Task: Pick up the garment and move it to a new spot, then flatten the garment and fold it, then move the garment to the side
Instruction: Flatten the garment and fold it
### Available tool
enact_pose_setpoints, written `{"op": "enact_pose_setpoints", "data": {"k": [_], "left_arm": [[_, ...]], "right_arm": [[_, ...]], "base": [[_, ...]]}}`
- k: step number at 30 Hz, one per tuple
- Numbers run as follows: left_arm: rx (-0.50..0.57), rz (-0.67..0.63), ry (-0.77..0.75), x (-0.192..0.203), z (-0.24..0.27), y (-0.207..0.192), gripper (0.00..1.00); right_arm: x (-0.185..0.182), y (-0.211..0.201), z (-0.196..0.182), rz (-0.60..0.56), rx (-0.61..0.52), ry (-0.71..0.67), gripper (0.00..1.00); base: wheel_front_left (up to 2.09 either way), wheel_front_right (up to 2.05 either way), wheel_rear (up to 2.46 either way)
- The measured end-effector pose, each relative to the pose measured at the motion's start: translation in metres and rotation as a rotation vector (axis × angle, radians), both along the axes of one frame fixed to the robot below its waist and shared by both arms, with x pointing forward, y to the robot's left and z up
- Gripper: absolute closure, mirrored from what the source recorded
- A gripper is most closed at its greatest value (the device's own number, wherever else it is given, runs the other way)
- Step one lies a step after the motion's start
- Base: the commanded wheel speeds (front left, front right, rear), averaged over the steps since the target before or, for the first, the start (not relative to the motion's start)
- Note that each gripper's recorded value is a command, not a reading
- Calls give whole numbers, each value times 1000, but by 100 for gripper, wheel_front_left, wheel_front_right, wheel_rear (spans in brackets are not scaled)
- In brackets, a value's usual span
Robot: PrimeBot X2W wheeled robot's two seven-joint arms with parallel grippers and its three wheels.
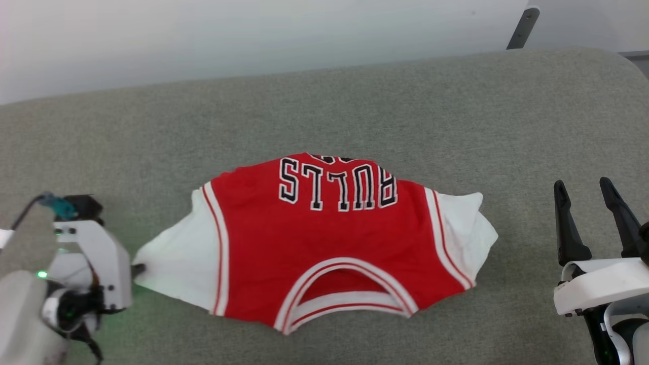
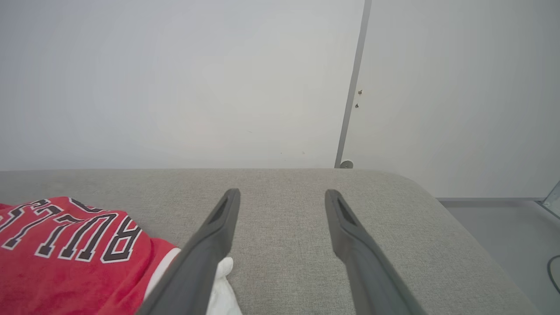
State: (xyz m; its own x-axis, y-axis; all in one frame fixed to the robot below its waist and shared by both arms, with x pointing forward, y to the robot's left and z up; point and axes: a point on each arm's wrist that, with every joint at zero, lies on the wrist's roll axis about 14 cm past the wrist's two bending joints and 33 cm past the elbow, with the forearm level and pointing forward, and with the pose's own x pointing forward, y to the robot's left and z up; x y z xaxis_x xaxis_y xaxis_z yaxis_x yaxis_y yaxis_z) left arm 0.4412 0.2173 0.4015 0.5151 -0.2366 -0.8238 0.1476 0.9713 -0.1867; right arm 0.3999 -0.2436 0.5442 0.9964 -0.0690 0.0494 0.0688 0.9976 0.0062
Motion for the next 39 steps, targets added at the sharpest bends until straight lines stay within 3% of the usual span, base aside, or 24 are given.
{"op": "enact_pose_setpoints", "data": {"k": [9, 17, 18, 20, 21, 22, 23, 24, 39], "left_arm": [[120, 57, -46, 3, 11, 47, 100], [89, 89, -29, -11, 0, 45, 100], [86, 90, -29, -13, -2, 44, 95], [78, 98, -29, -16, -3, 44, 65], [73, 101, -32, -17, -2, 43, 62], [72, 102, -39, -17, -2, 43, 47], [70, 104, -49, -16, 0, 43, 6], [65, 108, -56, -17, 1, 42, 0], [72, 100, -127, -25, 19, 44, 0]], "right_arm": [[2, 3, -2, 14, -4, 14, 0], [2, 6, 0, 27, -6, 20, 0], [1, 7, 0, 30, -5, 22, 0], [1, 8, 0, 35, -6, 26, 0], [0, 9, -1, 38, -8, 32, 0], [-1, 9, 0, 40, -9, 32, 0], [-1, 9, 0, 42, -11, 33, 0], [-1, 10, 1, 44, -12, 32, 0], [0, 25, 18, 99, -19, -3, 0]], "base": [[0, 0, 0], [0, 0, 0], [0, 0, 0], [0, 0, 0], [0, 0, 0], [0, 0, 0], [0, 0, 0], [0, 0, 0], [0, 0, 0]]}}
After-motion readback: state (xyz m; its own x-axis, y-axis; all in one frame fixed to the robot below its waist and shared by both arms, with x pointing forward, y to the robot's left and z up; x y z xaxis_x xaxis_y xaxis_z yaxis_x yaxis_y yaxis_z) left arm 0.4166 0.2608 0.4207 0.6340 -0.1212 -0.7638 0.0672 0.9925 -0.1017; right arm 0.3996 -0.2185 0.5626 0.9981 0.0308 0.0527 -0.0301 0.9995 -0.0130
